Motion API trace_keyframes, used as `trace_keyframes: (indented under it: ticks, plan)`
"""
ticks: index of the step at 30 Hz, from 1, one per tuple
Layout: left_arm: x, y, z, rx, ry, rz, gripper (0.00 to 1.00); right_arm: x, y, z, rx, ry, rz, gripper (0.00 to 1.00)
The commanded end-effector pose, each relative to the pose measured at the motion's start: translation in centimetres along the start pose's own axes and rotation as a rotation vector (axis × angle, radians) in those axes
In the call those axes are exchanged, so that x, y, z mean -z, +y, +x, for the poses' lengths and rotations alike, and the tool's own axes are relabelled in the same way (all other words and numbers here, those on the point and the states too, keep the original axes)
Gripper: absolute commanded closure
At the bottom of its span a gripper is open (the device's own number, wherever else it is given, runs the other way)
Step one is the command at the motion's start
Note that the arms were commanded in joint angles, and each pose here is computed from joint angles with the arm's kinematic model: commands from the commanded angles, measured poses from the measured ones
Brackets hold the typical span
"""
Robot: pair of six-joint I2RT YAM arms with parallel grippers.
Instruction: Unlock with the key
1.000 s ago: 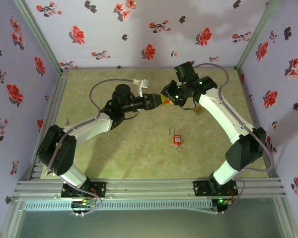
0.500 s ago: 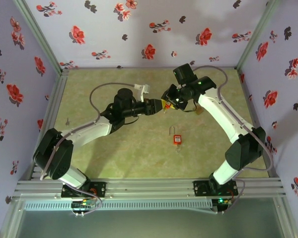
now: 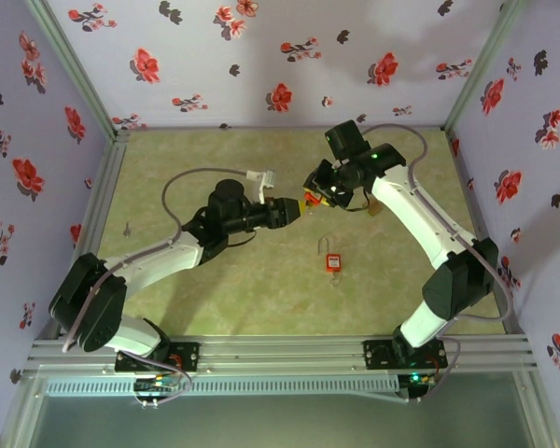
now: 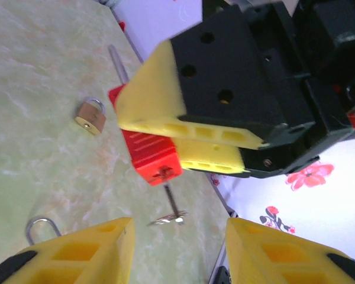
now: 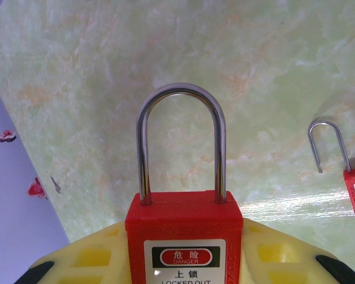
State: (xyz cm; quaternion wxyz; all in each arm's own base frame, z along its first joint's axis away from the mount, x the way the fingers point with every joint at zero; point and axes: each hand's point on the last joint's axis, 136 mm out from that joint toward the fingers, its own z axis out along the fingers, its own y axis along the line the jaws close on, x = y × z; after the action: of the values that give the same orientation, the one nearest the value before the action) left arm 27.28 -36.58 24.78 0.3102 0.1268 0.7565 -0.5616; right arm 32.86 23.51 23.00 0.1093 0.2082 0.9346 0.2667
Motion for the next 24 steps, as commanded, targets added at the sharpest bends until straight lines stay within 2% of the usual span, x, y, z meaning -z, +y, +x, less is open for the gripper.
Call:
trace_keyframes:
  ticks: [1,9,18,24]
  plan:
    - [-1.0,-1.0,0.5,0.016,0.001,0.047,0.56,-0.3,-0.5,0.2,0.022,-0.002,0.036,1.00]
    - [-2.8,-0.8,0.4,0.047,-0.002,0.043,0.66,-0.3,-0.6,0.6,0.025,-0.002,0.036,1.00]
    - [-2.7,-0.4,0.2,0.043,-0.015,0.022,0.71,-0.1,-0.9,0.8,0.028,-0.002,0.037,1.00]
    - [-2.7,-0.3,0.4,0.051,-0.015,0.026,0.83,0.0,-0.7,0.8,0.030,-0.006,0.032,1.00]
